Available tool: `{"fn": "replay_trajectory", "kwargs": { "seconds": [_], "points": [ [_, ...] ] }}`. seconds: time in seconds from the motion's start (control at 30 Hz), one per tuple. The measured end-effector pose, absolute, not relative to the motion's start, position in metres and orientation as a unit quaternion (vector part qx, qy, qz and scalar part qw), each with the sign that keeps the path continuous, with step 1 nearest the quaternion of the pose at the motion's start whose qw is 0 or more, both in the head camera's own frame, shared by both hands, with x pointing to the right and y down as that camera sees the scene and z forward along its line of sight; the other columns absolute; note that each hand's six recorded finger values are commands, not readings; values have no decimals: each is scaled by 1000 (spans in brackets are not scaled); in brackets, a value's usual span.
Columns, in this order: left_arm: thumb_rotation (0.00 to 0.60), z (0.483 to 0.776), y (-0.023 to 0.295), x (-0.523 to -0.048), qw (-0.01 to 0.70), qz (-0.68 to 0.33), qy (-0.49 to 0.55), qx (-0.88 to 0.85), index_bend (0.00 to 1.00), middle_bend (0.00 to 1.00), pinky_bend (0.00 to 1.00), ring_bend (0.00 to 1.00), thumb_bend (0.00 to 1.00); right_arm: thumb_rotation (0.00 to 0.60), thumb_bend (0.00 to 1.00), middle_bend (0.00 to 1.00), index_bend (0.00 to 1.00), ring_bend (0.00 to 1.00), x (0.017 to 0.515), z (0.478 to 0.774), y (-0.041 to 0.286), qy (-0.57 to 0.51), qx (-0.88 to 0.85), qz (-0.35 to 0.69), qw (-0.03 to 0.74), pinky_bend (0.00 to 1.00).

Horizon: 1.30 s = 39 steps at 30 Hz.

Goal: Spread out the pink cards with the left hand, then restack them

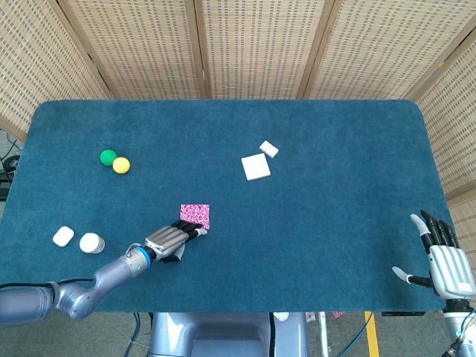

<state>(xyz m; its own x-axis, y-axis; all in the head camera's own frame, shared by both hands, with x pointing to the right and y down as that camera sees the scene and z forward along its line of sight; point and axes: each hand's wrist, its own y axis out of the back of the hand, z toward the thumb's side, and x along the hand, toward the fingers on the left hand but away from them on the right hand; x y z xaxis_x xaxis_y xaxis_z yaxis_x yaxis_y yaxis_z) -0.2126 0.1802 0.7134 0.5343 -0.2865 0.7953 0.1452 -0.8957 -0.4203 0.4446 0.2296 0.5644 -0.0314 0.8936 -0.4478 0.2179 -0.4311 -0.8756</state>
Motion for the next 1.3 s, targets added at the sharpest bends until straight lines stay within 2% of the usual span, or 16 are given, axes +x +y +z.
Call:
{"fn": "replay_trajectory", "kwargs": {
  "seconds": [0.8,1.1,1.3],
  "points": [
    [600,691,209,-209,209,-465,-7,-860,72,0,0,0,1000,600,1,0,0,0,444,565,230,-441,-629,567,298,0],
    [600,680,182,-204,221,-446,61,-865,72,0,0,0,1000,600,1,0,0,0,444,565,229,-441,-630,567,297,0],
    [600,695,171,-206,216,-458,72,-859,72,0,0,0,1000,600,1,0,0,0,445,565,230,-441,-630,567,296,0]
  ]
}}
